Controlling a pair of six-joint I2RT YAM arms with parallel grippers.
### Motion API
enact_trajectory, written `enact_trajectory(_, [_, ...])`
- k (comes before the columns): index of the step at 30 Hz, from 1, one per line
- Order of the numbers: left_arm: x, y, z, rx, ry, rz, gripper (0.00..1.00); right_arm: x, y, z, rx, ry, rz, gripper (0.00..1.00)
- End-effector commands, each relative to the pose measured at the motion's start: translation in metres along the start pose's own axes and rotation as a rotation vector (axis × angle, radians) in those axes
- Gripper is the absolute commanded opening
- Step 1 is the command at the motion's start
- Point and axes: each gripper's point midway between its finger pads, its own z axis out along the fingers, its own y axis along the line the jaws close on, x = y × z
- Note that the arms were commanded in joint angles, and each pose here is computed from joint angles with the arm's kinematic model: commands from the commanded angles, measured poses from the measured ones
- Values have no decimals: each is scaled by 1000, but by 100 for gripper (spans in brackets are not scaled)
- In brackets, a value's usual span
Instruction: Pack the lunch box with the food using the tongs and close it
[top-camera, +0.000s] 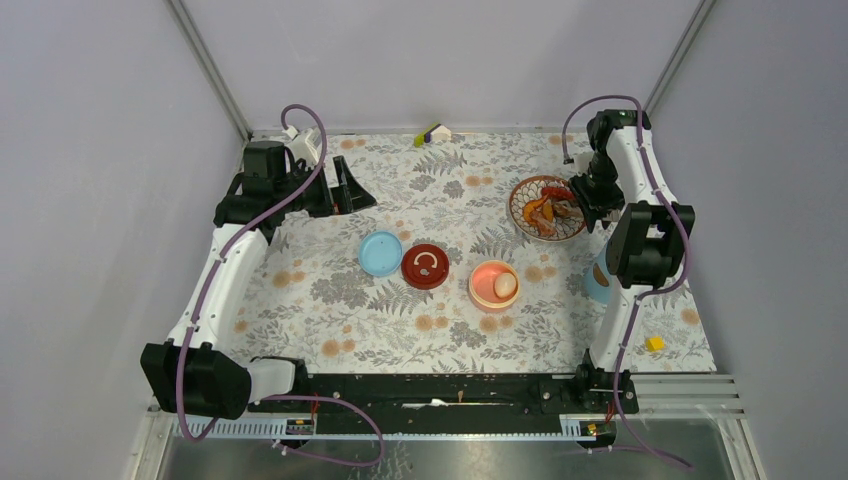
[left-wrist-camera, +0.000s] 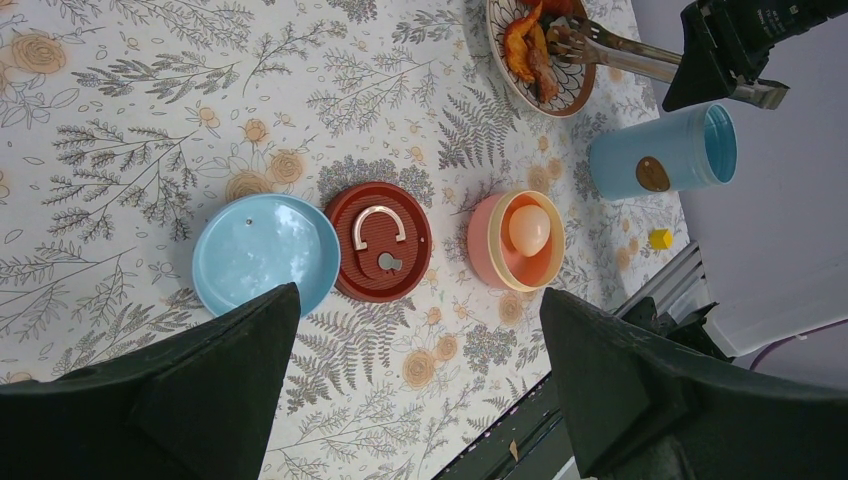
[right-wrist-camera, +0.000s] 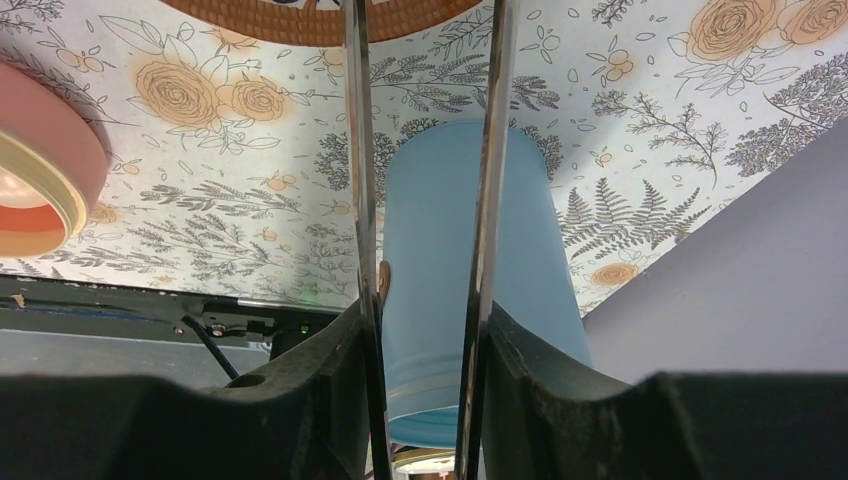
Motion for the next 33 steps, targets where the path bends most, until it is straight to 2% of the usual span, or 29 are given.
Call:
enact_trajectory(1, [-7, -3, 2, 27, -25, 8, 99, 8, 6, -31, -4, -90, 0, 39])
enact_trajectory(11, [-6, -1, 0, 12, -37, 17, 99, 33, 14, -52, 0, -159, -56, 37])
enact_trajectory(18, [-5, 5, 1, -10, -45, 28, 99, 39, 41, -70, -91, -283, -175, 34])
enact_trajectory(25, [-6, 8, 1, -21, -51, 29, 99, 50, 85, -81, -156, -333, -406, 33])
enact_trajectory(33, [-7, 12, 1, -33, -56, 25, 99, 69, 127, -71, -100, -329, -693, 34])
